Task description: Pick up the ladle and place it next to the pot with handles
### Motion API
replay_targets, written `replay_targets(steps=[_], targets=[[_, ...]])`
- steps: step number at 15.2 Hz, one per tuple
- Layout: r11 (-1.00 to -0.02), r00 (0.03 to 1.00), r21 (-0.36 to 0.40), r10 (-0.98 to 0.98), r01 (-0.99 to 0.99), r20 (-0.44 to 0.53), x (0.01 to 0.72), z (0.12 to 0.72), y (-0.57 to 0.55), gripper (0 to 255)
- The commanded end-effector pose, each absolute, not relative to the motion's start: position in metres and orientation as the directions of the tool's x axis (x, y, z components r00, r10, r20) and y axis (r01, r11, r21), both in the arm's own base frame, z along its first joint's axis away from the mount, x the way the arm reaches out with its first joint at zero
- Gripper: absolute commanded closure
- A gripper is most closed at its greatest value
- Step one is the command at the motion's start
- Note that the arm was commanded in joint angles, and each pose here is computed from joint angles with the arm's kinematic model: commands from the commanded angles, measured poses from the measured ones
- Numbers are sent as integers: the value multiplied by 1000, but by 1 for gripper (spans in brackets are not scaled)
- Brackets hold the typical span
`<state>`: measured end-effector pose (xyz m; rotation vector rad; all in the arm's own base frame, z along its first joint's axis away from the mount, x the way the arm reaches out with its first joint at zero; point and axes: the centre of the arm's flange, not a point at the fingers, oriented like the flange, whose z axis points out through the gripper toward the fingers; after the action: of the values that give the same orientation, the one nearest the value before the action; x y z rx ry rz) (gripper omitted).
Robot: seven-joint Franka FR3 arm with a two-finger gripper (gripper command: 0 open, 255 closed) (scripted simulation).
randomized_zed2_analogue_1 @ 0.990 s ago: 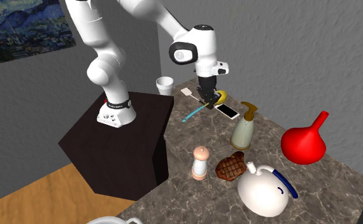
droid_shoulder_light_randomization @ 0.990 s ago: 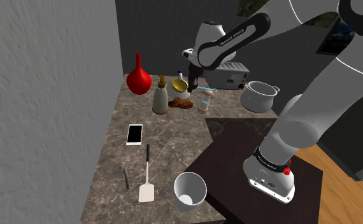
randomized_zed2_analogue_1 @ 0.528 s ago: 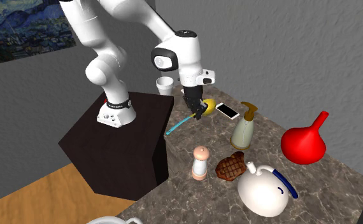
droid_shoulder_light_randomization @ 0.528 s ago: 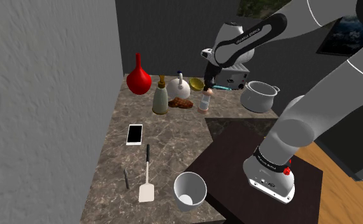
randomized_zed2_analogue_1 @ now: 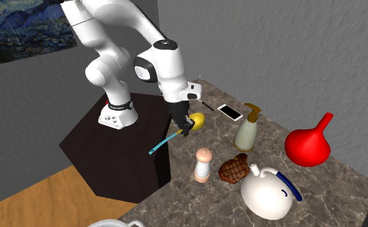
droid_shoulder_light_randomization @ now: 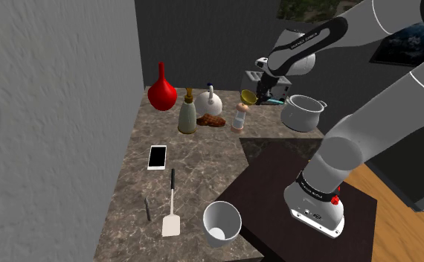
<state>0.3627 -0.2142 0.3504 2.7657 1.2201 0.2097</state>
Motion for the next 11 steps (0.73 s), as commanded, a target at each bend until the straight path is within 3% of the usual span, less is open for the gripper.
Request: replay_targets(steps=[1,11], targets=[[-669,666,157,742,727,81,347,351,-236,255],[-669,666,157,742,727,81,281,352,-350,255]])
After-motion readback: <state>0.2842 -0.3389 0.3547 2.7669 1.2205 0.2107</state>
